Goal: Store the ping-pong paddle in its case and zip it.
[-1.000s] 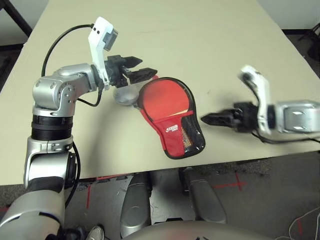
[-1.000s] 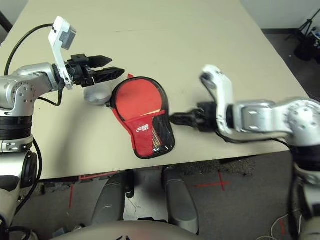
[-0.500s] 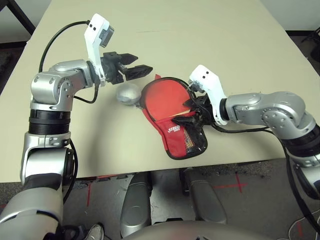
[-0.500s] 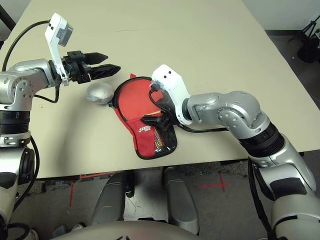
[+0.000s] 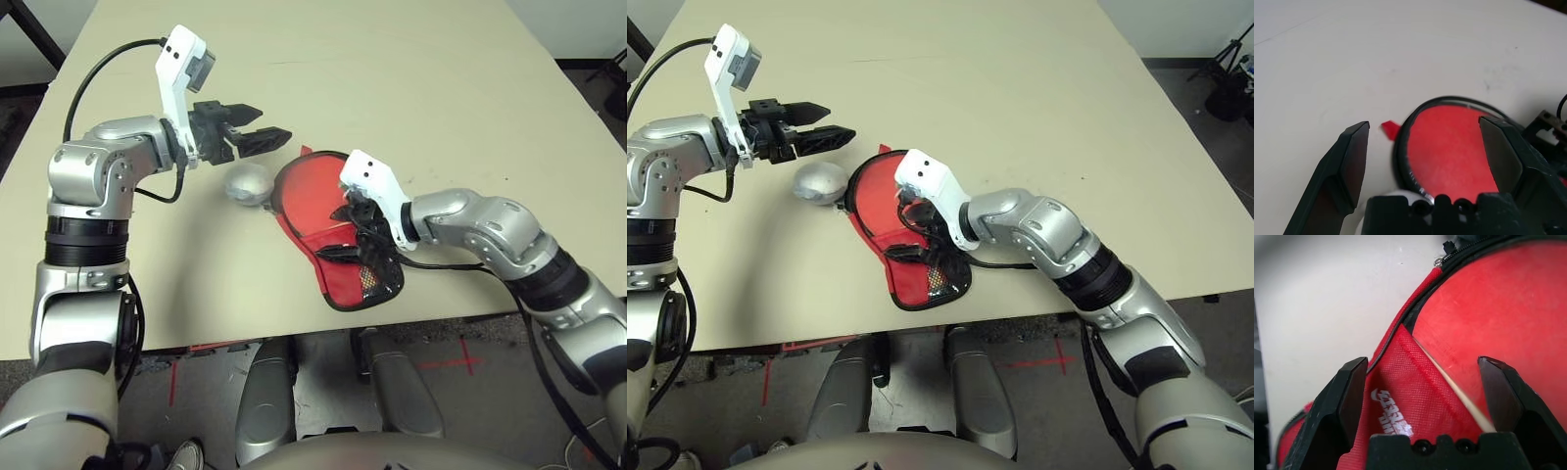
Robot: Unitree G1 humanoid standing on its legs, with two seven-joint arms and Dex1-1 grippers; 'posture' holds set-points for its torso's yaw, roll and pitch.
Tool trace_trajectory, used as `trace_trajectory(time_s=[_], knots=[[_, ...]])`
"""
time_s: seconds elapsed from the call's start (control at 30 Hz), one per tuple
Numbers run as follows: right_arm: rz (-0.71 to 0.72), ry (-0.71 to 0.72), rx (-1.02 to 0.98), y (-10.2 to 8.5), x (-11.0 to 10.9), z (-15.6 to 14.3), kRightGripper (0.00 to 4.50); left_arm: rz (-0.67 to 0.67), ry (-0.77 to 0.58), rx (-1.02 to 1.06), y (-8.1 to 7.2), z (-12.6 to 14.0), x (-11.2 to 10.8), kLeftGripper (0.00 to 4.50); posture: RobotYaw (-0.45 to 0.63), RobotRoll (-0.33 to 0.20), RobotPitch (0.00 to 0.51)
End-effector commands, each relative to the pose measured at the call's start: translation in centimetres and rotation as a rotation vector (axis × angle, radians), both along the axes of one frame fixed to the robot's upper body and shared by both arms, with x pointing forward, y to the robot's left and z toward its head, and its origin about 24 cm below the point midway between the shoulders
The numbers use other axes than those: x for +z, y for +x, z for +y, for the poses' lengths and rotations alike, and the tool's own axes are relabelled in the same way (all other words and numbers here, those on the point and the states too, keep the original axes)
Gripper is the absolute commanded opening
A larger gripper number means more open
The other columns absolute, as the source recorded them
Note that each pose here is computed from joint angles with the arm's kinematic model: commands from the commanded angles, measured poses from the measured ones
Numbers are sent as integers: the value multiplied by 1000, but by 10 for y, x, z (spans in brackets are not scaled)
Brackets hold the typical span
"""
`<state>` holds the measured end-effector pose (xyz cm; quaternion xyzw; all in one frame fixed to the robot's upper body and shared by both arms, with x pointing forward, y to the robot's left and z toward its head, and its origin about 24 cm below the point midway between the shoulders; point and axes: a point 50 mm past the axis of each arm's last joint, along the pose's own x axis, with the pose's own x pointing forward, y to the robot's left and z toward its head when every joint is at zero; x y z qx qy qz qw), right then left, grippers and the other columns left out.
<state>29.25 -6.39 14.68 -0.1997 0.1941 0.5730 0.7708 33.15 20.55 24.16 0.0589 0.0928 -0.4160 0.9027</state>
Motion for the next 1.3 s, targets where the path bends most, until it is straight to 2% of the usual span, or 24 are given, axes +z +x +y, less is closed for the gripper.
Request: trace_trajectory(time_s=[0.03, 0.37, 0.63, 0.8, 0.93, 1.0, 1.1, 1.17, 1.3], knots=[[36, -98, -26, 4, -23, -9, 4460, 55, 63, 13, -3, 12, -8, 4500, 40, 0, 229], [14, -116, -20, 6, -25, -9, 4460, 130, 310, 12, -8, 38, -24, 4500, 30, 0, 221], [1, -103, -31, 9, -23, -7, 4460, 116, 448, 7, 1, 31, -58, 4500, 14, 0, 216], [-5, -98, -43, 11, -22, -7, 4460, 109, 432, -73, 1, 11, -78, 4500, 5, 0, 220], [-7, -97, -51, 12, -22, -7, 4460, 105, 402, -89, 3, 6, -81, 4500, 3, 0, 222], [-7, -97, -55, 13, -22, -7, 4500, 98, 399, -81, 4, 7, -79, 4113, 3, 0, 222], [-8, -98, -60, 14, -22, -8, 4500, 98, 410, -71, 5, 11, -78, 3220, 6, 0, 223], [-7, -98, -61, 14, -22, -8, 4500, 99, 414, -74, 4, 13, -76, 2405, 8, 0, 223], [-4, -100, -62, 15, -23, -8, 4500, 134, 440, -111, -1, 19, -73, 1155, 16, 0, 222]])
